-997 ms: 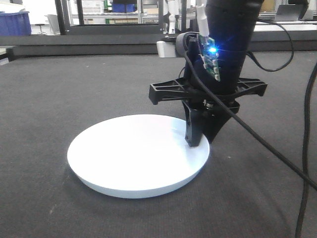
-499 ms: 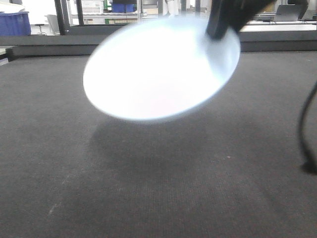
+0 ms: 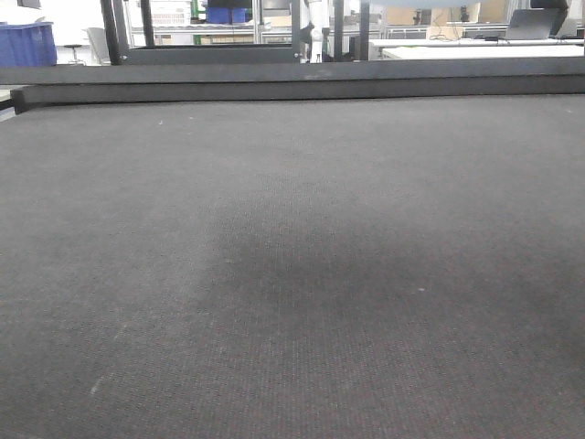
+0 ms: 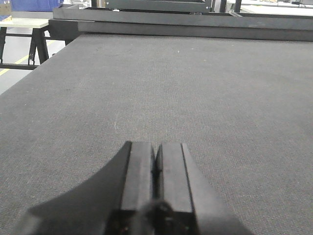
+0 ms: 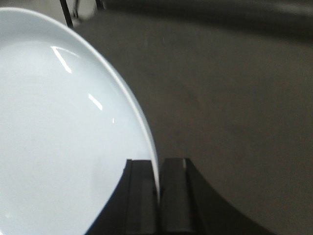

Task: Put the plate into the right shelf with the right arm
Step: 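Lift the plate upright off the table with the right gripper, then drive the base to the steel shelf holding the plate in the right gripper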

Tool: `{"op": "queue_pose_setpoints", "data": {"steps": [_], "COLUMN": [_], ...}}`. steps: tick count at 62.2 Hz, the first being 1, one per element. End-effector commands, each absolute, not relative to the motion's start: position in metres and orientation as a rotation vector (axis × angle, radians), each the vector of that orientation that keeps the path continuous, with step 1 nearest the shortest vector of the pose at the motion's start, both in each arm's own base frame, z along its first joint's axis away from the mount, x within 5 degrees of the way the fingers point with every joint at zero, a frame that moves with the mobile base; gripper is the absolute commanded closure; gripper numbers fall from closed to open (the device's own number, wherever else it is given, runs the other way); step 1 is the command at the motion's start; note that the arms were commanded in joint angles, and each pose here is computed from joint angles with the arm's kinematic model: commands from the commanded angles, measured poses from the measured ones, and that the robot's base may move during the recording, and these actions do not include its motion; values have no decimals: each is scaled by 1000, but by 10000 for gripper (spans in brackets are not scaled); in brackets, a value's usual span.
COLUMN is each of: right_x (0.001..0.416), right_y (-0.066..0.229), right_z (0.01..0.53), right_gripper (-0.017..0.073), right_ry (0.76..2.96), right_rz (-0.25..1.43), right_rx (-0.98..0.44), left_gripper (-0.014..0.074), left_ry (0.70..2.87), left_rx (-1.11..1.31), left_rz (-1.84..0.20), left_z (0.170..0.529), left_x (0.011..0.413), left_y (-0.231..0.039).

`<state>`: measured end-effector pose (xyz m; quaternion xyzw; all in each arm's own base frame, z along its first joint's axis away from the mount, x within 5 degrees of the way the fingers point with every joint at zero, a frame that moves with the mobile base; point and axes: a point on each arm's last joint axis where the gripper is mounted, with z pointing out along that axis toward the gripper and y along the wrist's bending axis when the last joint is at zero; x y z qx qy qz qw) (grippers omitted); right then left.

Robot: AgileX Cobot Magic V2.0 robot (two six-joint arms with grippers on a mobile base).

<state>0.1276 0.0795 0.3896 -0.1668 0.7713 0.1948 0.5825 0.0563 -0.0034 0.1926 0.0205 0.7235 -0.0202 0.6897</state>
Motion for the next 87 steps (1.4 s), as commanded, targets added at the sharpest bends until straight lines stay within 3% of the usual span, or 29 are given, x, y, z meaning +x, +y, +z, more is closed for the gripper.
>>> {"op": "queue_pose_setpoints", "data": {"steps": [1,25,87], "right_x": [112,90,90], "right_y": [71,62,62], "right_z": [398,350,349], "right_gripper": [503,503,503], "right_ry": [1527,1312,1316], "right_rz": [510,584,583], "right_rx": [-369,-358,-359], "left_gripper": [640,640,640], "left_ry": [1537,1537,1537], "left_rx": [32,32,32], "left_rz": [-49,-49,-49], "left_z": [197,197,197], "left_x": [56,56,56], "left_y": [-3,-3,-3]}}
